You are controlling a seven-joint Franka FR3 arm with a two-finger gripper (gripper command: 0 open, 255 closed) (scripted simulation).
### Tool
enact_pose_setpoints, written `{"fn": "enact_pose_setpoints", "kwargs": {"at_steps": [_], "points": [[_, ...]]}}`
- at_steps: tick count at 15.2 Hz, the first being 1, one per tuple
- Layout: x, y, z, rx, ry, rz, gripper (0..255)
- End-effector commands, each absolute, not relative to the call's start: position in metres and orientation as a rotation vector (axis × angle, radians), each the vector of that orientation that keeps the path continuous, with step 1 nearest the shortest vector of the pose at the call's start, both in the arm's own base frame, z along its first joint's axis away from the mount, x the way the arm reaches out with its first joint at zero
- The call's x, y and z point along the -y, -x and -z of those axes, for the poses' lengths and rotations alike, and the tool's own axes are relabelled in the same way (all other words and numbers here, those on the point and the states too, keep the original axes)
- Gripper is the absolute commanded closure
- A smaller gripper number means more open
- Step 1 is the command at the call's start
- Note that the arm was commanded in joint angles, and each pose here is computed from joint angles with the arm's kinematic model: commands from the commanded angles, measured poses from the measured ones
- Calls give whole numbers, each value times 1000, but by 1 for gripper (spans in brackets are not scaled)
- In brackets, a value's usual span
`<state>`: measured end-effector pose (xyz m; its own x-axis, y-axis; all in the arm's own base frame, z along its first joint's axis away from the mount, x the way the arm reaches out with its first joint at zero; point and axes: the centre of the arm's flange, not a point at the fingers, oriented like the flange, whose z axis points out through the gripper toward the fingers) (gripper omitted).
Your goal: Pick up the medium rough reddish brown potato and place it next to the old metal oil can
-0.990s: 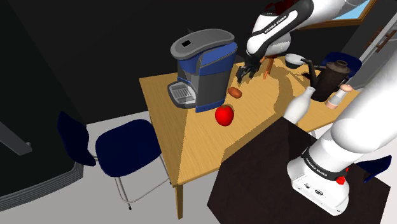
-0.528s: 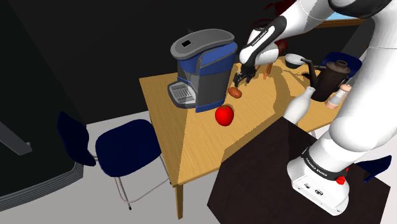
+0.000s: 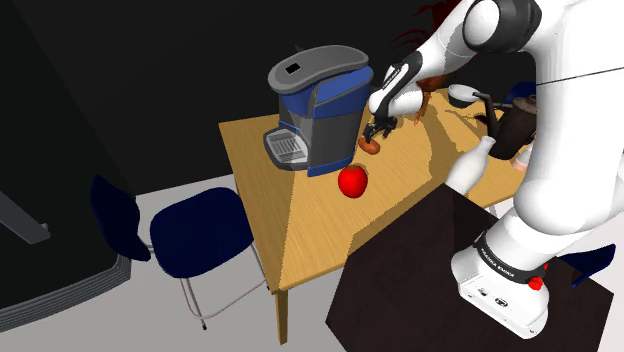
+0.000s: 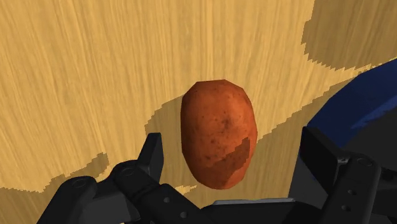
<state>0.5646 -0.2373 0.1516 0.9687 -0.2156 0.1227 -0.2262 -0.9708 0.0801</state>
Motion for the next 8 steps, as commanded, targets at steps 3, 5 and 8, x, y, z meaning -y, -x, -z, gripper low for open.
{"fn": "enact_pose_setpoints", "kwargs": {"at_steps": [3,5,8], "points": [[243,-570,-127,350,-3021,-176,0],[244,-571,-117,350,-3021,-176,0],[246,-573,-103,350,-3021,-176,0]]}}
